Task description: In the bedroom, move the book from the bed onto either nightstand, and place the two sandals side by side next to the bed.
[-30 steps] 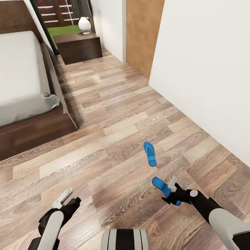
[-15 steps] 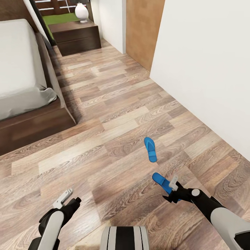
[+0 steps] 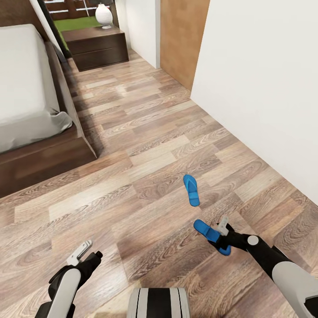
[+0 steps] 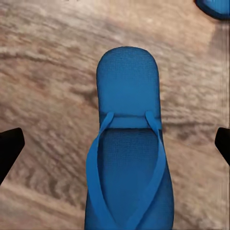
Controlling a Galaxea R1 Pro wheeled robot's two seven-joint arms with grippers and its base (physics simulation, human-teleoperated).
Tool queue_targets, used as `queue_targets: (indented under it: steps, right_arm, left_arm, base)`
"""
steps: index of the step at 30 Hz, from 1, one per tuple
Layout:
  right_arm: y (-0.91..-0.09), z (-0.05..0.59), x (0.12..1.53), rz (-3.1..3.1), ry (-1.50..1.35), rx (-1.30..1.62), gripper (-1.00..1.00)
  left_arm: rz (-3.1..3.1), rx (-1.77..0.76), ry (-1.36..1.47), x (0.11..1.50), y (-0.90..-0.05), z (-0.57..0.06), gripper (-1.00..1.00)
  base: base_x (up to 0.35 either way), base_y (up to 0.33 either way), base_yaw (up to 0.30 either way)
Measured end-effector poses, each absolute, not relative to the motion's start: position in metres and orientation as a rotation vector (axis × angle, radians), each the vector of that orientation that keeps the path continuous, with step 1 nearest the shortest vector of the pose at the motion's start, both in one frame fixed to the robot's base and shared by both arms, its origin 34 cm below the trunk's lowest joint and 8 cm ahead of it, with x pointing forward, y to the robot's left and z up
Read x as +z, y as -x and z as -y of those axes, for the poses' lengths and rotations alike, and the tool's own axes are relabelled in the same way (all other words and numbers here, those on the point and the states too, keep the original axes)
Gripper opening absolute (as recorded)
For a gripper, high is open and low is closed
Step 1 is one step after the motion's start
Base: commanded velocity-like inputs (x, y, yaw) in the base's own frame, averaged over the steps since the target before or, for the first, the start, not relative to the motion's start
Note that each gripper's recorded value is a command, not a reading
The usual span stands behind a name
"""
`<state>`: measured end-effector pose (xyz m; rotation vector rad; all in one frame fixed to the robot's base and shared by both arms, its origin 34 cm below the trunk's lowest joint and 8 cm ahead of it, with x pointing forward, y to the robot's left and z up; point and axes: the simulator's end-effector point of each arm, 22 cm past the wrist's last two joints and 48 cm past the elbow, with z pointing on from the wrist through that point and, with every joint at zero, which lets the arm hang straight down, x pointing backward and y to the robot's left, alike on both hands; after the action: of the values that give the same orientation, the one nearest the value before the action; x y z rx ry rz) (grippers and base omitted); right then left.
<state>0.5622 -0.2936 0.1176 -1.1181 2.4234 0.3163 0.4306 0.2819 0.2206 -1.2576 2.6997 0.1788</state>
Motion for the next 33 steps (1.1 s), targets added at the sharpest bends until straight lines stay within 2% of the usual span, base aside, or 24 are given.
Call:
queue_targets:
  steps: [10, 21, 33]
  right_arm:
    - [-0.552, 0.301, 0.101, -2.447, 1.124, 0.324, 1.00]
    - [-0.522, 0.321, 0.100, -2.531, 1.083, 0.363, 1.00]
    - [-0.546, 0.315, 0.110, -2.533, 0.988, 0.355, 1.00]
  left_arm:
    - [-2.733, 0.199, 1.272, 0.206, -0.420, -0.279, 1.00]
    - [-2.786, 0.150, 1.163, 0.213, -0.450, -0.270, 1.00]
    - [-2.841, 0.074, 1.105, 0.219, -0.476, -0.248, 1.00]
  base:
    - [0.000, 0.000, 0.000]
    - [0.000, 0.000, 0.000]
    - [0.000, 0.000, 0.000]
